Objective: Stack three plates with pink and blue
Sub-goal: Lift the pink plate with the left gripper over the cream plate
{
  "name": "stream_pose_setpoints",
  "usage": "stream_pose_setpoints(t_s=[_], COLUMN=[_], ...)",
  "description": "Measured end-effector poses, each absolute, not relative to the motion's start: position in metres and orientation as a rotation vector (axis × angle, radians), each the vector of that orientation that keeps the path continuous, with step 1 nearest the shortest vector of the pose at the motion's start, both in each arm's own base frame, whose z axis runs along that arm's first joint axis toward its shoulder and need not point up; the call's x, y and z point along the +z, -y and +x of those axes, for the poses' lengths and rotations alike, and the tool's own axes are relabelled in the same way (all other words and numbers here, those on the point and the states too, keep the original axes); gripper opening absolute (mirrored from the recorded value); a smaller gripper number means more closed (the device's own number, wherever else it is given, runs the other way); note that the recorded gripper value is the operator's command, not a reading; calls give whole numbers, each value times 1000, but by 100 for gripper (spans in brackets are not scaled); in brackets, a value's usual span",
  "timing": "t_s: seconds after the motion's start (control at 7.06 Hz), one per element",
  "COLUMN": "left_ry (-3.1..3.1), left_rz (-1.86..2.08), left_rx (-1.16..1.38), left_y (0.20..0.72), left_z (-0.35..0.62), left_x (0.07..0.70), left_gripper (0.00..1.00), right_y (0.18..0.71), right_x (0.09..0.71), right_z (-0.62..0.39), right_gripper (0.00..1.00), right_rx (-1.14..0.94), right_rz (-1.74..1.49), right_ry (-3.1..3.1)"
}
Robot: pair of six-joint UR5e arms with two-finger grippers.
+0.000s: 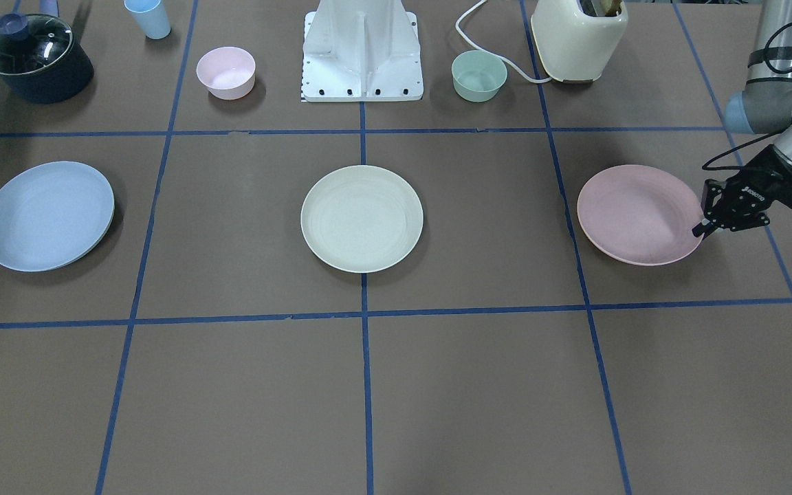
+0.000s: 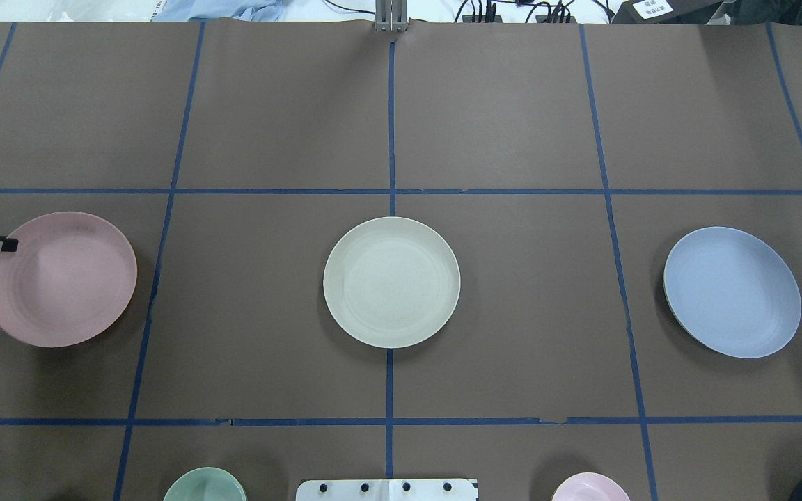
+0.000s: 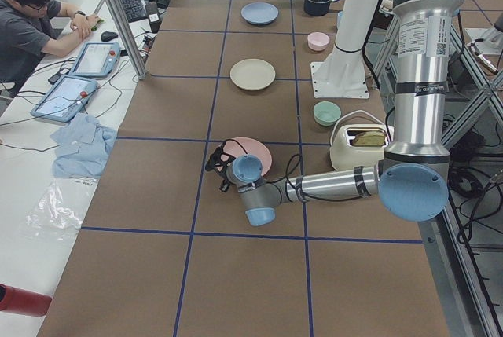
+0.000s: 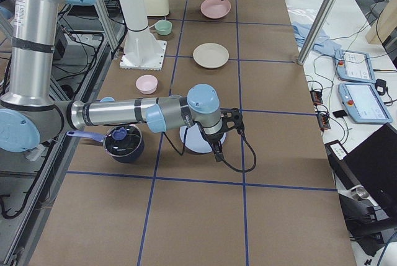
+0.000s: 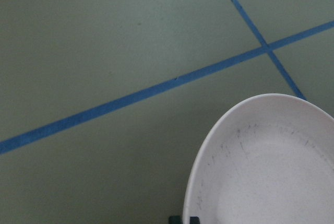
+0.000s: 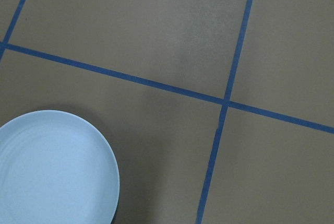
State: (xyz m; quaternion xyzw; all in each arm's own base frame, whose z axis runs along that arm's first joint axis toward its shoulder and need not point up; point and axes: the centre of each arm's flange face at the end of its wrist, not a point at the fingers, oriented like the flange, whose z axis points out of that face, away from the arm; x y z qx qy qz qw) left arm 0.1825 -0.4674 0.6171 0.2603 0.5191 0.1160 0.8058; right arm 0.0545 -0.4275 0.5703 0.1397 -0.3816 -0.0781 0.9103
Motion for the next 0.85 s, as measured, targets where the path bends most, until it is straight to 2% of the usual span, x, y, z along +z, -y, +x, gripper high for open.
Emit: stream_pose_setpoints(t_s=[0.43, 0.85], left_ry=[-1169, -1255], left_rz=[494, 380], left_rx=[167, 77], left_y=[517, 488], left_z=[229, 382], left_x=[451, 325], left_gripper=[0, 0], right_y=[427, 427], right_x=[571, 571], right_z=[54, 54], right_gripper=[100, 100], right_rx=[-155, -143], right_rz=[283, 278], right_ry=[791, 798])
